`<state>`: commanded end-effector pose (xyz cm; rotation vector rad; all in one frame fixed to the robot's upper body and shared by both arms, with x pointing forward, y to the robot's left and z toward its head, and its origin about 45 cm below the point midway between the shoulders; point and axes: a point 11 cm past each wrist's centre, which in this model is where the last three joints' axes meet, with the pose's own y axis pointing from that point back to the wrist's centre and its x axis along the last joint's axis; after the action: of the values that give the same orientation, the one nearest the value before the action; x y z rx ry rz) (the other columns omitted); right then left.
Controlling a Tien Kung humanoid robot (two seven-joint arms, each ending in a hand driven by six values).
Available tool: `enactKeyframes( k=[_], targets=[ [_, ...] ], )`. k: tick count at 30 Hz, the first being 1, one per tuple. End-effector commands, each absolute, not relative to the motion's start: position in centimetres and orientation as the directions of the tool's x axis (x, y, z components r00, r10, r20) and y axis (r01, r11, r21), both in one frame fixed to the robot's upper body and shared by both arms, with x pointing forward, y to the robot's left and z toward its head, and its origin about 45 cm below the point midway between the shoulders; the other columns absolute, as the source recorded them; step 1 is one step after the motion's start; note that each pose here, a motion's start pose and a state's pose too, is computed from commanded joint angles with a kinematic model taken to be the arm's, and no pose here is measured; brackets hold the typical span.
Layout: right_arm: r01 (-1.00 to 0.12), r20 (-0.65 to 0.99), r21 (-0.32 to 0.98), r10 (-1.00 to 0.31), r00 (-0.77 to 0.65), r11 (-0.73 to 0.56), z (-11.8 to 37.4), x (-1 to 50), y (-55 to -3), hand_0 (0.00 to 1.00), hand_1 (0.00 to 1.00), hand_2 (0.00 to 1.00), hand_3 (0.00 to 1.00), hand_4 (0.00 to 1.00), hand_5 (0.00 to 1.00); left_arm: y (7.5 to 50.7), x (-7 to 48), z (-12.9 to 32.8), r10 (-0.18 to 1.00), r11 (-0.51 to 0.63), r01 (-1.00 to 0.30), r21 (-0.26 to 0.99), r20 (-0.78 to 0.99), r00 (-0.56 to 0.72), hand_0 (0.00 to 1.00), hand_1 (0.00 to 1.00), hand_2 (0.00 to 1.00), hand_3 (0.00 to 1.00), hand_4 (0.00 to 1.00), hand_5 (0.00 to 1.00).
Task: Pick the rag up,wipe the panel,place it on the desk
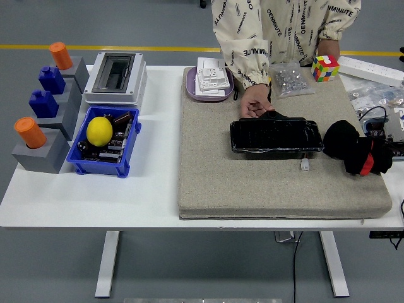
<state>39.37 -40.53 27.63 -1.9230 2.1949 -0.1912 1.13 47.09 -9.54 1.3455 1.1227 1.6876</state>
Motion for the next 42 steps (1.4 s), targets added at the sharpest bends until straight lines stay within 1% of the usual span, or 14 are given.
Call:
enactKeyframes(
  k=[3, 6, 16, 26, 27, 42],
  targets=[
    [-0.957, -0.202, -0.226, -0.97, -0.135, 0.18, 27.4, 39.2, -41.4, 0.749, 0.705, 0.797, 0.775, 0.998, 0.565, 47.2, 1.2, -9.5, 0.9, -0.386, -0.003, 0.922, 0.376, -0.22, 0.642, 0.691, 0.732, 0.565, 0.592, 0.467],
    [-0.956, -0.272, -0.213, -0.952, -0.143, 0.204, 27.1, 39.1, -42.0, 0.749, 0.705, 0.797, 0.775, 0.998, 0.565, 47.2, 1.2, -9.5, 0.9, -0.387, -0.003, 0.922, 0.377, -0.219, 0.642, 0.691, 0.732, 0.565, 0.592, 0.467],
    [-0.955, -0.299, -0.199, -0.942, -0.154, 0.219, 26.8, 39.1, -42.3, 0.746, 0.7, 0.797, 0.767, 0.998, 0.566, 47.1, 1.3, -9.5, 0.901, -0.384, -0.005, 0.923, 0.374, -0.22, 0.642, 0.691, 0.733, 0.565, 0.593, 0.469],
    [-0.949, -0.382, -0.202, -0.911, -0.153, 0.244, 27.2, 39.1, -43.0, 0.746, 0.704, 0.793, 0.766, 0.998, 0.581, 47.0, 1.4, -9.6, 0.901, -0.383, -0.007, 0.924, 0.372, -0.223, 0.642, 0.691, 0.733, 0.565, 0.592, 0.47],
    [-0.949, -0.384, -0.202, -0.911, -0.152, 0.244, 27.2, 39.1, -43.0, 0.745, 0.701, 0.79, 0.767, 0.998, 0.594, 47.0, 1.4, -9.6, 0.901, -0.383, -0.007, 0.924, 0.372, -0.223, 0.642, 0.692, 0.733, 0.564, 0.592, 0.469],
    [-0.949, -0.39, -0.206, -0.909, -0.146, 0.241, 27.4, 39.2, -42.9, 0.746, 0.701, 0.791, 0.767, 0.998, 0.601, 46.8, 1.4, -9.7, 0.901, -0.38, -0.007, 0.925, 0.368, -0.228, 0.642, 0.691, 0.732, 0.564, 0.592, 0.468]
  ],
)
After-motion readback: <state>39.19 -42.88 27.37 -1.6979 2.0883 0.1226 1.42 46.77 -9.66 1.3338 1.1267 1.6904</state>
